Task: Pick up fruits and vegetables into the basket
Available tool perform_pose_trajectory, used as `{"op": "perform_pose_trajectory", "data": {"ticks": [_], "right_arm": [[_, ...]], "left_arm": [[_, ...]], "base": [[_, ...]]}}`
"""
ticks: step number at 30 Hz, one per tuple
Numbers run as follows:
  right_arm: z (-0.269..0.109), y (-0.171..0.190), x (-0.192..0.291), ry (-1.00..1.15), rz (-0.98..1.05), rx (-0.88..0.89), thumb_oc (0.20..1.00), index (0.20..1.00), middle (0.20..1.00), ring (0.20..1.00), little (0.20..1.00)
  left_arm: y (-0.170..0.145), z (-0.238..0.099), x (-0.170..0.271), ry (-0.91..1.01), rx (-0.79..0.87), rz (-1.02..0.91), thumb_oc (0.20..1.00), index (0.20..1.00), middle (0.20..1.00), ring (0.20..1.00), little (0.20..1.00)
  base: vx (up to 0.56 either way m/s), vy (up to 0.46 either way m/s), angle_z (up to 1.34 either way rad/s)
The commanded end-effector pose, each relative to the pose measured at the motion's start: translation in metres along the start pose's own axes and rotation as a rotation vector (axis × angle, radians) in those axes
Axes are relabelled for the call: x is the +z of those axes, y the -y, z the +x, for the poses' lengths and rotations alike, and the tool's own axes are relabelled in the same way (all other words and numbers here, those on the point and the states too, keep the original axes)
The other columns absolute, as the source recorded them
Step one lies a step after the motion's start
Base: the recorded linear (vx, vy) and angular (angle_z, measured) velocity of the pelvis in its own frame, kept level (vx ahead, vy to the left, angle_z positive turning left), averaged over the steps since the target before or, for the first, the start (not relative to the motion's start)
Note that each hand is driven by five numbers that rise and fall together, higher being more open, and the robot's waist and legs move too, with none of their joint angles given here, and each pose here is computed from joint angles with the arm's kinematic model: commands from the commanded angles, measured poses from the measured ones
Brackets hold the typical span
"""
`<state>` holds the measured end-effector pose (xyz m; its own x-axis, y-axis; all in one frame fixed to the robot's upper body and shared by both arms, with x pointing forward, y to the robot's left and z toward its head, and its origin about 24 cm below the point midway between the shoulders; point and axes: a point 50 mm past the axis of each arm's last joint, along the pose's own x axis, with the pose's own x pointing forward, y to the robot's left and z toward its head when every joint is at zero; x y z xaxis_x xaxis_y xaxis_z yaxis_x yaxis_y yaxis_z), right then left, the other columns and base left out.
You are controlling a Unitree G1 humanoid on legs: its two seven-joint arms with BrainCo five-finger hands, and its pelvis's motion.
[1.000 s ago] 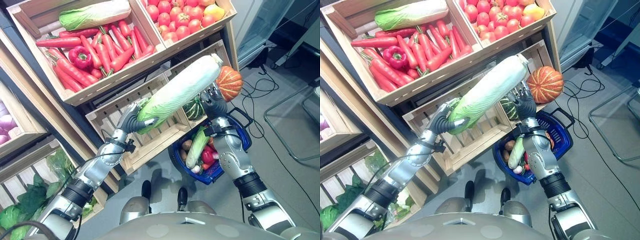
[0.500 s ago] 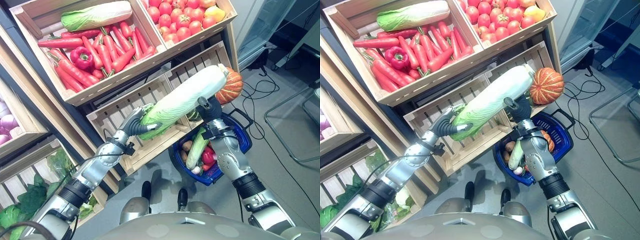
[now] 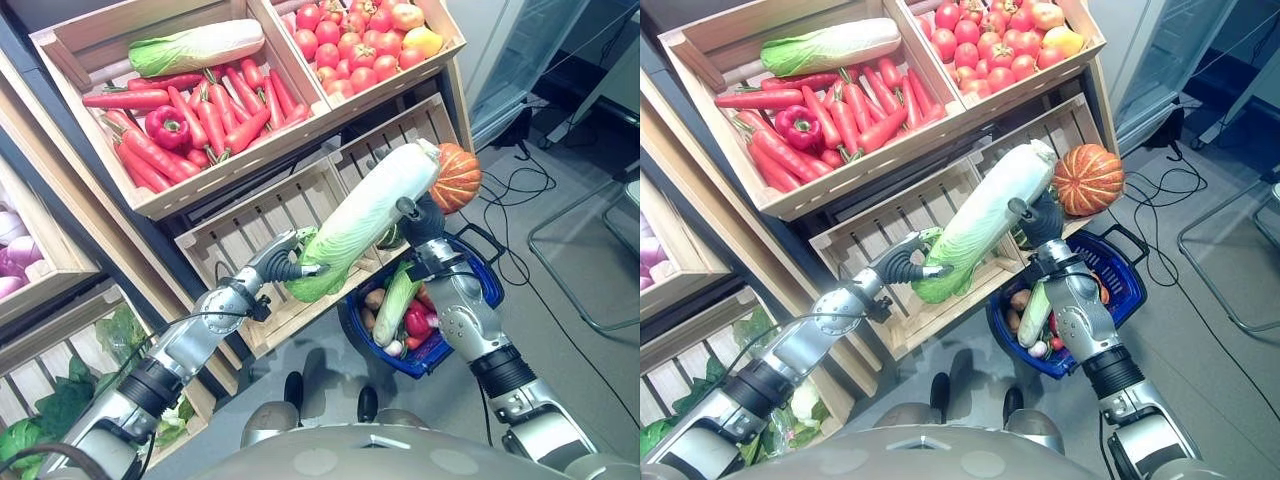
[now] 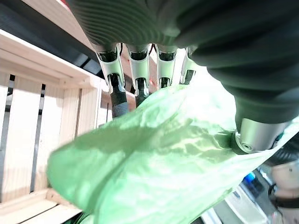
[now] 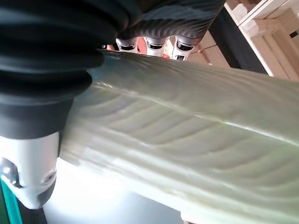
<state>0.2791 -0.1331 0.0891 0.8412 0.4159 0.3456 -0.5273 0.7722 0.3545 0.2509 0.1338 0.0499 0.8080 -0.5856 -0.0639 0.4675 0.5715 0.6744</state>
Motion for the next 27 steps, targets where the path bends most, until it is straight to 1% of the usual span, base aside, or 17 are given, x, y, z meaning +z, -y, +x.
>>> {"op": "perform_pose_trajectory", "data": {"ticks": [1,2,3,4,10,15,18,23,24,26,27], "right_arm": [[0.014,-0.027,0.020,0.111,0.053,0.175,0.680,0.680,0.680,0.680,0.680],[0.014,-0.028,0.019,0.103,0.058,0.184,0.416,0.416,0.416,0.416,0.416],[0.014,-0.028,0.019,0.097,0.061,0.190,0.256,0.256,0.256,0.256,0.256],[0.014,-0.029,0.017,0.086,0.067,0.204,0.200,0.200,0.200,0.200,0.200],[0.010,-0.029,0.007,0.001,0.083,0.253,0.200,0.200,0.200,0.200,0.200],[0.005,-0.025,0.001,-0.041,0.099,0.243,0.200,0.200,0.200,0.200,0.200],[0.001,-0.021,-0.003,-0.056,0.107,0.211,0.200,0.200,0.200,0.200,0.200],[-0.004,-0.003,-0.004,-0.043,0.101,0.060,0.200,0.200,0.200,0.200,0.200],[-0.004,-0.003,-0.004,-0.044,0.101,0.059,0.200,0.200,0.200,0.200,0.200],[-0.012,0.014,-0.004,-0.025,0.073,-0.092,0.200,0.200,0.200,0.200,0.200],[-0.014,0.018,-0.004,-0.018,0.069,-0.131,0.200,0.200,0.200,0.200,0.200]], "left_arm": [[-0.006,0.011,0.022,0.115,-0.070,0.113,0.200,0.200,0.200,0.200,0.200],[-0.007,0.011,0.022,0.115,-0.078,0.125,0.200,0.200,0.200,0.200,0.200],[-0.007,0.011,0.022,0.114,-0.081,0.128,0.200,0.200,0.200,0.200,0.200],[-0.008,0.011,0.023,0.114,-0.087,0.134,0.200,0.200,0.200,0.200,0.200],[-0.014,0.009,0.019,0.093,-0.080,0.155,0.200,0.200,0.200,0.200,0.200],[-0.016,0.006,0.014,0.071,-0.060,0.154,0.200,0.200,0.200,0.200,0.200],[-0.016,0.003,0.010,0.054,-0.039,0.166,0.200,0.200,0.200,0.200,0.200],[-0.027,-0.002,-0.003,-0.025,0.081,0.159,0.200,0.200,0.200,0.200,0.200],[-0.027,-0.002,-0.003,-0.026,0.081,0.159,0.200,0.200,0.200,0.200,0.200],[-0.031,-0.008,-0.014,-0.082,0.147,0.169,1.000,1.000,1.000,1.000,1.000],[-0.032,-0.010,-0.016,-0.095,0.164,0.173,1.000,1.000,1.000,1.000,1.000]], "base": [[0.00,0.000,0.00],[0.00,0.000,0.00],[0.00,0.000,0.00],[0.00,0.000,0.00],[0.00,0.000,0.00],[0.00,0.000,0.00],[0.00,0.000,0.00],[0.01,-0.001,0.00],[0.00,0.000,0.00],[0.02,-0.002,-0.01],[0.04,0.000,-0.04]]}}
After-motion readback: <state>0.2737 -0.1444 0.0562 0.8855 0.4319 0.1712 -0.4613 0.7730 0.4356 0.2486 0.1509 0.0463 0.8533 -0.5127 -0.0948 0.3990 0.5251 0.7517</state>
